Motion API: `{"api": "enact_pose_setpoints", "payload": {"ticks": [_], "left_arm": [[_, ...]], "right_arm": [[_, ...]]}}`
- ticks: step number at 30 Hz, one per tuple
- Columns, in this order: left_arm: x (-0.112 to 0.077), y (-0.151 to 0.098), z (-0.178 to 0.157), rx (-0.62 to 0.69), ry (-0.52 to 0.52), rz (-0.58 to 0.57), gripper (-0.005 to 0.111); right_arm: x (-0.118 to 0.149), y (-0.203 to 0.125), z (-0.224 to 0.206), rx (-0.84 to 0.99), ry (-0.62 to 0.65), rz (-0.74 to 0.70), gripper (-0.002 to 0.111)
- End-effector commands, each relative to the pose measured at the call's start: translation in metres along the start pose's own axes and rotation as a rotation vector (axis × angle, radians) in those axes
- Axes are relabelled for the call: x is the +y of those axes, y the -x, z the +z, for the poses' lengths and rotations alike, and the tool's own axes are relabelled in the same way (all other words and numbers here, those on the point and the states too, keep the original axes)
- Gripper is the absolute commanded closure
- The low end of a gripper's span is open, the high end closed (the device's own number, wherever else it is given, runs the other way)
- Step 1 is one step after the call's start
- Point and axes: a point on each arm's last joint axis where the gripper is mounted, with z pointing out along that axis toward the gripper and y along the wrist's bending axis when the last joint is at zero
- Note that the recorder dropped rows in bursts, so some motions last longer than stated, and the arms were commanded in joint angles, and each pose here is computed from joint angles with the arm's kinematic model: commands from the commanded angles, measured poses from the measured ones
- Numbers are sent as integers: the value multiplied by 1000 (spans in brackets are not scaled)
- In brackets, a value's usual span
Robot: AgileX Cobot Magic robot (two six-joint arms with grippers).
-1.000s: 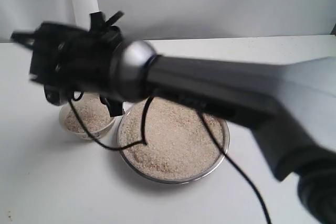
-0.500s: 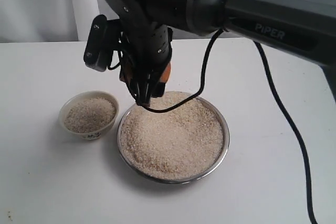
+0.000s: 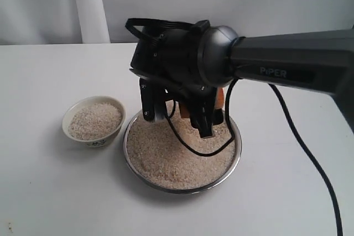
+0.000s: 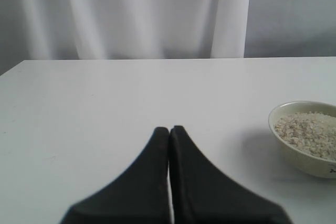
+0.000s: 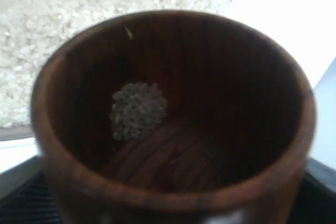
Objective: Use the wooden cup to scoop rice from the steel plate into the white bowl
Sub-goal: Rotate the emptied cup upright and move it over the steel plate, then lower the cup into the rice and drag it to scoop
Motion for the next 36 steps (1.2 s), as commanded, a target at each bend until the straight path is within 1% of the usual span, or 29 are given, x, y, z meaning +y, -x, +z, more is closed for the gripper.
{"api": "enact_pose_setpoints", "payload": {"ticks": [1,5,8,13,21,25,30,36], "left_arm": [[0,0,0,-7,-2,-3,107],[0,0,0,-7,-2,-3,107],[0,0,0,-7,-2,-3,107],[0,0,0,-7,-2,-3,107],[0,0,0,-7,-2,-3,107],[0,0,0,-7,-2,-3,107],[0,0,0,-7,-2,-3,107],[0,0,0,-7,-2,-3,107]], "right_arm": [[-3,-3,2,31,-41,-27,108],[-1,6,21,94,-77,-66,108],[1,15,40,165,-136,-114,108],[1,20,50,209,-186,-166,108],[13,31,71,232,-152,-184,108],[17,38,75,171,-146,-170,108],[21,44,76,105,-104,-143,108],[25,47,77,63,-63,-116,108]]}}
